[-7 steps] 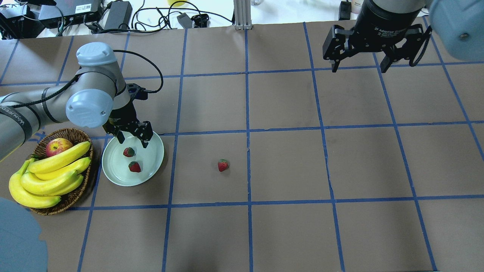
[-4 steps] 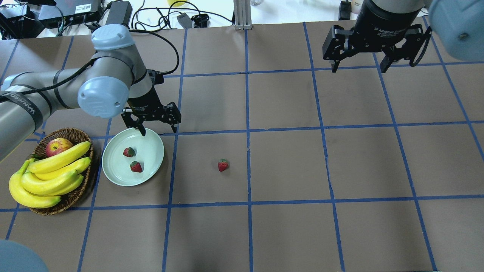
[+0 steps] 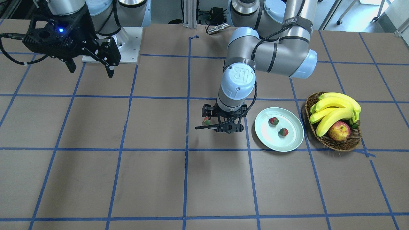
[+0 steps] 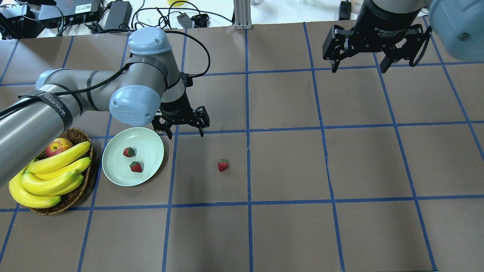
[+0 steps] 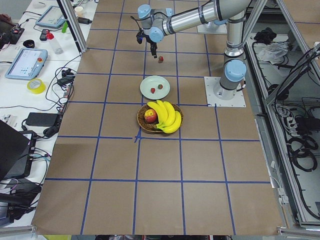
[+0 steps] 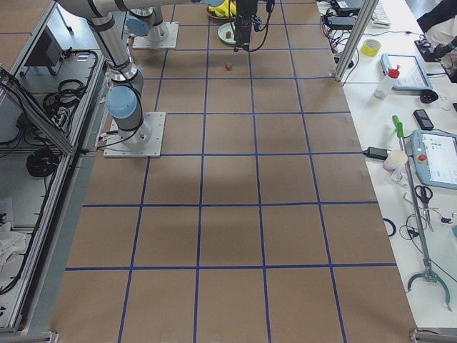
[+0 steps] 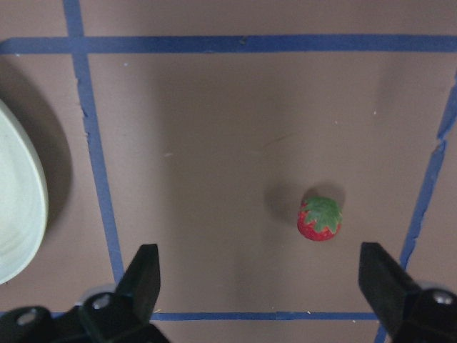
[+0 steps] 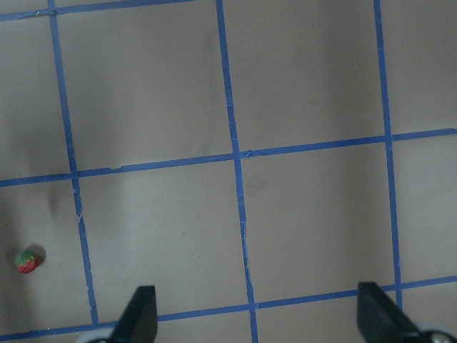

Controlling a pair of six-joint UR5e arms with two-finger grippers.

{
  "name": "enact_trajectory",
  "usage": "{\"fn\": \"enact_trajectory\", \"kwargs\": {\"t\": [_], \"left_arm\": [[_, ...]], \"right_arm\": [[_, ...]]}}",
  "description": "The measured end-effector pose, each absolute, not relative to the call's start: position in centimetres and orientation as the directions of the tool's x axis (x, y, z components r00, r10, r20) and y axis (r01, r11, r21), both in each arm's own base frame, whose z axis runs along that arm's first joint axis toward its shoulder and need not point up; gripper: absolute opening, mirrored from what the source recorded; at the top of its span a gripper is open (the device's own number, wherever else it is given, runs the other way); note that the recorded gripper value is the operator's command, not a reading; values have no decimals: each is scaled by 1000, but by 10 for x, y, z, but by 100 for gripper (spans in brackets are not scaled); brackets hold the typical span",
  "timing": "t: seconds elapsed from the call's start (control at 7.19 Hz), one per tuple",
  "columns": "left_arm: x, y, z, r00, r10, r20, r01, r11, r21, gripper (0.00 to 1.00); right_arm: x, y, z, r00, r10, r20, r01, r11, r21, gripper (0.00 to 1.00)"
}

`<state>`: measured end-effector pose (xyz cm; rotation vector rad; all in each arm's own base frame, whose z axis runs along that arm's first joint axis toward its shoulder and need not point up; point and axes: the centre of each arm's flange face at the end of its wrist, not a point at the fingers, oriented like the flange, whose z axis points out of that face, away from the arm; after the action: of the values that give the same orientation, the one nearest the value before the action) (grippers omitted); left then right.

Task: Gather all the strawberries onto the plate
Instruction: 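Move the left gripper to the last strawberry and grasp it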

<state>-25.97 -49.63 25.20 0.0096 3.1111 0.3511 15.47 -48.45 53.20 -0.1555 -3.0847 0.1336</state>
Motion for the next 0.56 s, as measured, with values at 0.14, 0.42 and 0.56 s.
{"fn": "enact_trajectory", "kwargs": {"t": [0.14,0.42,0.56], "left_arm": [[-268,-487,243,-1000,26,-8,24,973,231,100],[-273,-481,216,-999,47,7,48,979,196,100],[-274,-476,201,-998,56,14,58,981,185,100]], "right_arm": [[155,-485,532,-994,103,45,98,991,-89,100],[154,-485,532,-994,103,45,99,991,-89,100],[154,-485,532,-994,103,45,99,991,-89,100]]}}
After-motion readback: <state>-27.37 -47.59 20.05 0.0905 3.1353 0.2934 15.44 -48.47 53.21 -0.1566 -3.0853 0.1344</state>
